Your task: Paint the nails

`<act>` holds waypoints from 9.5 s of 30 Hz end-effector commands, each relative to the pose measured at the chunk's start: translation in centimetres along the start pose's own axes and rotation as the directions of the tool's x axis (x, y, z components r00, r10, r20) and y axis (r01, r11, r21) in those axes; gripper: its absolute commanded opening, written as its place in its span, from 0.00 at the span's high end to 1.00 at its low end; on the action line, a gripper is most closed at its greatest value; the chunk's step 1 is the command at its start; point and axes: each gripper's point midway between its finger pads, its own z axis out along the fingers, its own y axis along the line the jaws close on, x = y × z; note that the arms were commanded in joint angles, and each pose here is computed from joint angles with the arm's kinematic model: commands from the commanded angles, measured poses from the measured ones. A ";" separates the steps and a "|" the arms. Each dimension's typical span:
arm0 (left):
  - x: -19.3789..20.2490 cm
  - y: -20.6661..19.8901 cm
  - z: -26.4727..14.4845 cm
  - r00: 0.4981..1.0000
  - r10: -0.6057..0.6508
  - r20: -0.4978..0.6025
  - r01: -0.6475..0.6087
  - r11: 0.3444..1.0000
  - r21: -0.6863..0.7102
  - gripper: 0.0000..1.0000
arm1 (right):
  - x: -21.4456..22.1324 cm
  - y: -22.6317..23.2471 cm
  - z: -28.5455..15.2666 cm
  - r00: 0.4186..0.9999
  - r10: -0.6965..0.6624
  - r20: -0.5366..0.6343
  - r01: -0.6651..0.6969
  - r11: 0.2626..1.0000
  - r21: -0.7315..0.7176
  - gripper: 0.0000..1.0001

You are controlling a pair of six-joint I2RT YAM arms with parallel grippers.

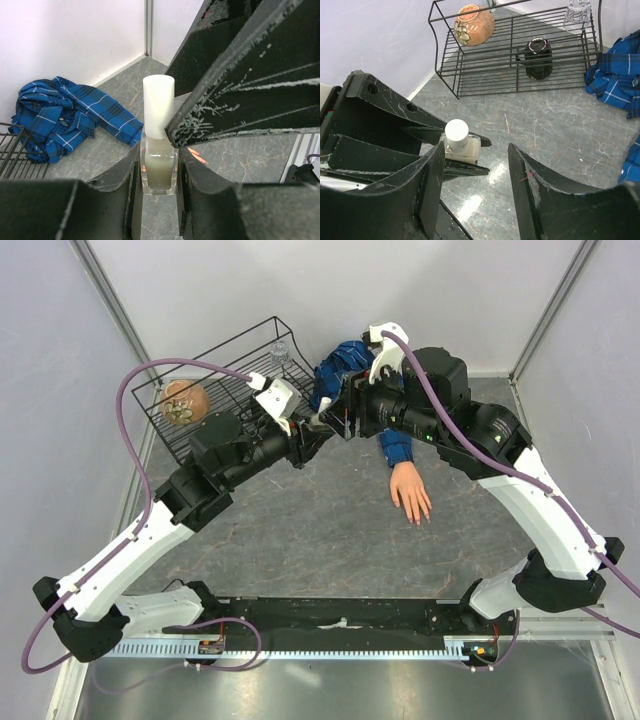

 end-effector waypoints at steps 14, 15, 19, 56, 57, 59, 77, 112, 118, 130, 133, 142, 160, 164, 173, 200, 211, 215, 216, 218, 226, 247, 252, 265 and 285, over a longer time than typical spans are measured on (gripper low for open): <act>-3.6 -3.6 -1.1 0.993 -0.007 0.120 -0.015 0.983 0.182 0.98 | -1.1 2.4 -0.3 0.998 0.012 0.056 -0.005 0.992 -0.123 0.71; -4.2 -4.3 -1.4 0.988 -0.004 0.151 -0.030 0.974 0.224 0.98 | -0.9 2.5 -0.4 0.999 0.001 0.052 0.006 0.990 -0.142 0.85; -5.4 -7.4 -4.4 0.980 -0.063 0.189 -0.038 0.871 0.489 0.98 | 1.5 6.5 -3.0 0.992 -0.124 0.027 0.123 0.883 -0.453 1.00; -3.0 -4.6 -3.7 0.989 -0.142 -0.053 0.148 0.828 0.540 0.98 | -3.1 9.6 -6.0 0.993 -0.077 0.087 0.115 0.752 -0.649 1.00; -2.8 -5.0 -3.4 0.988 -0.143 -0.062 0.153 0.823 0.548 0.98 | -3.1 9.8 -6.1 0.993 -0.078 0.086 0.115 0.755 -0.646 1.00; -2.8 -5.0 -2.8 0.989 -0.136 -0.053 0.143 0.833 0.534 0.98 | -3.1 9.6 -5.2 0.994 -0.079 0.079 0.111 0.774 -0.624 1.00; -3.4 -0.7 0.9 0.993 -0.026 0.113 0.008 0.987 0.161 0.98 | -5.3 2.6 -3.3 0.981 0.129 0.143 -0.110 0.984 -0.137 0.02; -6.8 -7.5 -1.8 0.963 -0.110 0.248 -0.003 0.909 0.416 0.98 | -2.9 5.1 -3.8 0.989 -0.086 0.122 0.120 0.945 -0.303 1.00; -9.1 -11.0 -8.9 0.936 -0.270 0.224 -0.008 0.623 0.782 0.98 | 0.8 12.2 -10.7 0.969 -0.180 0.170 0.245 0.603 -0.759 1.00; -7.6 -9.6 -7.7 0.982 -0.137 0.130 0.009 0.723 0.690 0.98 | -1.0 12.6 -10.9 0.978 -0.124 0.168 0.209 0.626 -0.751 0.63; -7.8 -8.3 -6.8 0.982 -0.103 0.161 -0.018 0.789 0.614 0.98 | -2.0 11.6 -10.2 0.977 -0.098 0.187 0.202 0.701 -0.685 0.22; -7.6 -1.9 -3.8 0.970 0.082 0.230 -0.134 0.966 0.220 0.98 | -5.2 5.0 -6.5 0.982 0.001 0.187 0.051 0.961 -0.271 0.06; -8.0 -1.6 0.0 0.951 0.171 0.258 -0.187 0.982 0.041 0.98 | -5.9 3.1 -3.7 0.986 0.033 0.162 -0.013 0.993 -0.121 0.45; -8.1 -1.7 0.4 0.957 0.135 0.258 -0.151 0.988 0.042 0.98 | -5.4 2.7 -3.4 0.988 0.024 0.152 -0.008 0.994 -0.106 0.57; -8.6 -3.6 0.2 0.961 0.041 0.273 -0.085 0.985 0.150 0.98 | -5.0 2.5 -3.0 0.990 -0.012 0.142 0.026 0.995 -0.100 0.58; -6.2 -8.0 -3.3 0.994 -0.079 0.077 0.021 0.816 0.577 0.98 | -2.6 9.5 -8.7 0.965 -0.177 0.192 0.255 0.802 -0.541 0.63; -5.7 -1.6 -1.6 0.988 0.066 0.141 -0.089 0.983 0.163 0.98 | -5.9 4.2 -7.3 0.973 -0.053 0.223 0.101 0.972 -0.212 0.05; -5.9 -1.0 -1.0 0.983 0.105 0.148 -0.119 0.989 0.092 0.98 | -6.5 3.7 -6.4 0.976 -0.003 0.219 0.041 0.984 -0.171 0.17; -6.0 -1.4 -0.8 0.983 0.109 0.151 -0.125 0.988 0.096 0.98 | -6.6 3.7 -6.2 0.976 0.002 0.218 0.036 0.985 -0.169 0.25; -6.0 -1.4 -0.4 0.982 0.119 0.149 -0.132 0.988 0.081 0.98 | -6.7 3.3 -5.5 0.978 0.002 0.208 0.028 0.990 -0.136 0.32; -6.1 -2.4 0.4 0.983 0.104 0.149 -0.117 0.990 0.076 0.98 | -5.8 3.0 -4.0 0.985 -0.016 0.174 0.036 0.993 -0.115 0.40; -6.9 -9.1 -2.9 0.985 -0.089 0.147 0.007 0.875 0.484 0.98 | -4.0 5.3 -5.5 0.974 -0.158 0.161 0.199 0.940 -0.278 1.00; -7.9 -13.1 -9.7 0.979 -0.202 -0.014 0.106 0.449 0.887 0.98 | -1.2 11.7 -10.5 0.942 -0.250 0.222 0.334 0.664 -0.669 1.00; -8.0 -5.7 -4.2 0.983 -0.115 0.140 0.031 0.870 0.492 0.98 | -3.0 10.2 -8.9 0.969 -0.135 0.207 0.231 0.790 -0.567 0.79; -6.6 -3.8 -3.7 0.988 0.019 0.151 -0.072 0.934 0.350 0.98 | -6.5 5.3 -7.0 0.983 -0.053 0.174 0.095 0.966 -0.241 0.15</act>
